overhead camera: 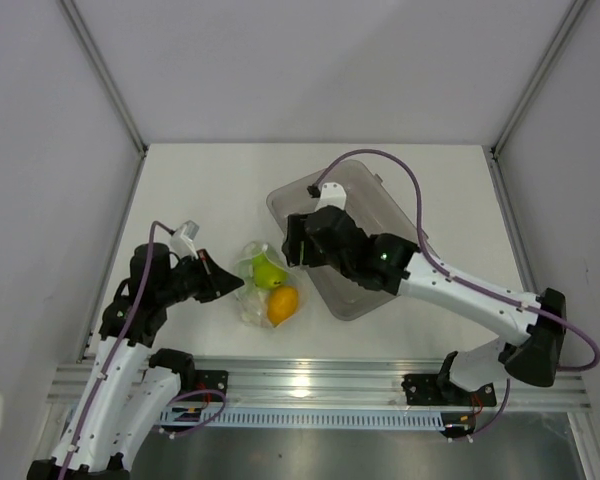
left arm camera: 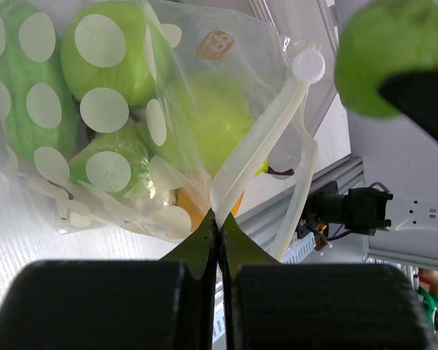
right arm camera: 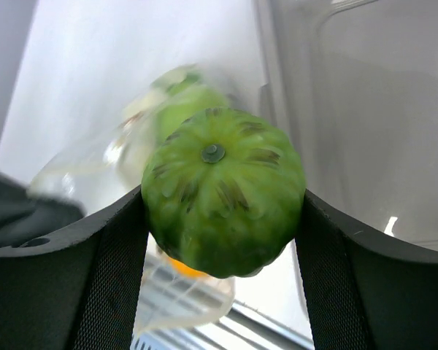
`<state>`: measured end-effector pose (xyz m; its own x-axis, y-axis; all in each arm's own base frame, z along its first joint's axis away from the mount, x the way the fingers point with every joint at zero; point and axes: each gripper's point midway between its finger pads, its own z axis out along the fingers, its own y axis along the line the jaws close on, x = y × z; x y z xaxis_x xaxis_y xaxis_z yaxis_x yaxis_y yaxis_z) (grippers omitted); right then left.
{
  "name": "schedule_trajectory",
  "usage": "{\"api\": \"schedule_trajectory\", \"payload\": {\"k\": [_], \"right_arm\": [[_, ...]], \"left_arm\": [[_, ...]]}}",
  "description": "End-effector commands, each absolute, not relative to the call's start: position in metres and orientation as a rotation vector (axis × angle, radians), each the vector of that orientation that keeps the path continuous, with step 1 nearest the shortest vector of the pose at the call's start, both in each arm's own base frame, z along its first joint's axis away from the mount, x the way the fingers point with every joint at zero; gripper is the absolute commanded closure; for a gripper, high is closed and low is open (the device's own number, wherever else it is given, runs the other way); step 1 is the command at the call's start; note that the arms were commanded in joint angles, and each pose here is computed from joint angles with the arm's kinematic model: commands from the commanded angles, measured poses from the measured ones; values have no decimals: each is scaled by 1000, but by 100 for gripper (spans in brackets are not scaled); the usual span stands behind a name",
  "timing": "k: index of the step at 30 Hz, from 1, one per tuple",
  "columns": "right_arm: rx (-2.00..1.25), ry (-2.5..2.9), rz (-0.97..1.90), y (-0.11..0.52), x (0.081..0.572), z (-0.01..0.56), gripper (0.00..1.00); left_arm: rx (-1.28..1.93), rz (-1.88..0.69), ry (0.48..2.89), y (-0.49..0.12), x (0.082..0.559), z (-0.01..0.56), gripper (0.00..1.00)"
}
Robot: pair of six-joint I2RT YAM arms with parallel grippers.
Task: Place the food in the zip-top bag and seal the zipper
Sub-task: Pick up the fake fruit from the bin, then place the fake fruit in the zipper food storage bag.
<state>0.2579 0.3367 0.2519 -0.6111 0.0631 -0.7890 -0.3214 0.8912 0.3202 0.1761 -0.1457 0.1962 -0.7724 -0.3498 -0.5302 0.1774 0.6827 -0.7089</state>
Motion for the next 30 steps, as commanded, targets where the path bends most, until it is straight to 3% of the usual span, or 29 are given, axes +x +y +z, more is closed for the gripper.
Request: {"api": "schedule_trajectory", "payload": {"k": [1,13,24,25,26,29,30], "right_arm": [[-215,2119,607,340,220,275,100],[-411,2110,670,394,148,276,98],[-447,2172,593,421,159,251,79],[-448,2176,599,422,159,250,76],[-446,2179,593,422,159,248,61],[-445,2195,565,420,160,240,38],[-442,2200,559,419,159,238,26]], "left_arm": [[-122,-997,2193,-142,178,213,99],[-127,-1001,2195,-142,178,214,99],[-119,-1015,2192,-144,177,217,99],[-119,-1018,2191,-144,177,217,99],[-116,-1017,2188,-144,177,219,99],[-117,-1018,2186,-144,177,219,99],[-117,-1018,2186,-144,177,220,99]]}}
